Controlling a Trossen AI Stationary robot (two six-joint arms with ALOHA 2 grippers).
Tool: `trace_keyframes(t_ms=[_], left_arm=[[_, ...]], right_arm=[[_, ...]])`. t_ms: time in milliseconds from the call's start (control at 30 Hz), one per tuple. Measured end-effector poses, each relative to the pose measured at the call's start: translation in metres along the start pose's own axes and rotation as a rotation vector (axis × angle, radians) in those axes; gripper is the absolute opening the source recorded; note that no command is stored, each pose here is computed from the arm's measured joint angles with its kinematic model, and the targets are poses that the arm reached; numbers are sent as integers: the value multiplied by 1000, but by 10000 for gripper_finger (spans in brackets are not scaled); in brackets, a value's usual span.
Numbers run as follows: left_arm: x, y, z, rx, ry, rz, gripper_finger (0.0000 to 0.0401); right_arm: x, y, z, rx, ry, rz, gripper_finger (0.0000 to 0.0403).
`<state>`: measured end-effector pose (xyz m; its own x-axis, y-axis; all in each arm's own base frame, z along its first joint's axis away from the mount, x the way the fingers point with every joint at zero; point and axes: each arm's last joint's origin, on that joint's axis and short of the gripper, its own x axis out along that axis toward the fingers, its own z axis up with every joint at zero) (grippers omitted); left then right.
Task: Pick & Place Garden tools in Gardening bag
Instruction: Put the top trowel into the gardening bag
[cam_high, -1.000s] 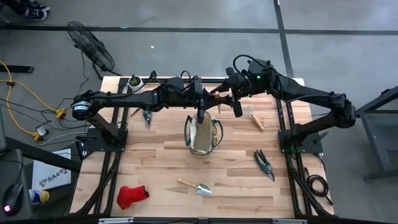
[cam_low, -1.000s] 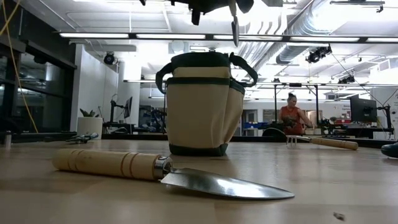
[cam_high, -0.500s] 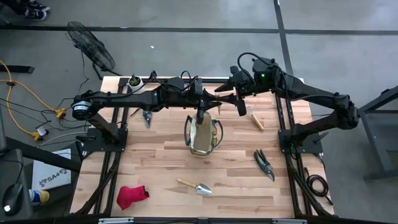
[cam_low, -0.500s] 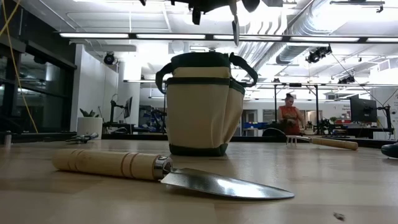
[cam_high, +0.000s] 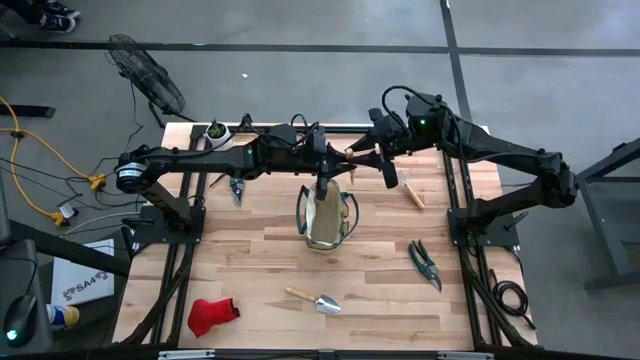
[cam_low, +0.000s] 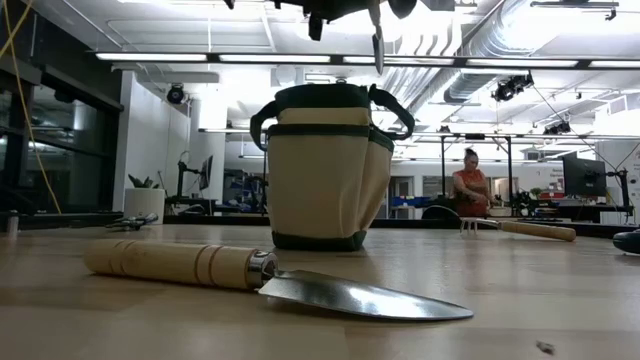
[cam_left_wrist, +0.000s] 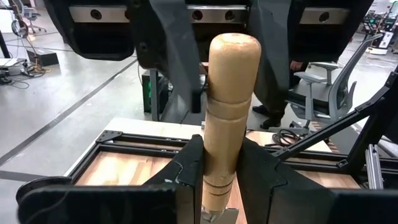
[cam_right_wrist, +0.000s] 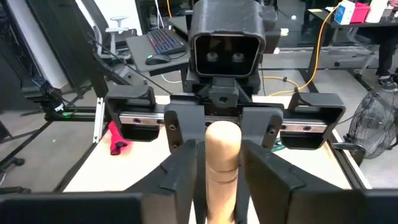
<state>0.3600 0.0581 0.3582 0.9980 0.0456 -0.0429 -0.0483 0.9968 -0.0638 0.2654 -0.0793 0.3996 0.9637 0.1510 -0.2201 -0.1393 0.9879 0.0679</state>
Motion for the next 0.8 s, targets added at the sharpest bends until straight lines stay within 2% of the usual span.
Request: trace_keyframes(t_ms=[200,633,800], left_arm=[[0,0,0,-4,2,0,61],[0,0,-1,-4,8,1,61],[0,0,-1,-4,9,1,91]], right_arm=[[0,0,0,-2,0,1,54],[0,0,0,0,-1,16,55],[0,0,0,14,-2,16,55]])
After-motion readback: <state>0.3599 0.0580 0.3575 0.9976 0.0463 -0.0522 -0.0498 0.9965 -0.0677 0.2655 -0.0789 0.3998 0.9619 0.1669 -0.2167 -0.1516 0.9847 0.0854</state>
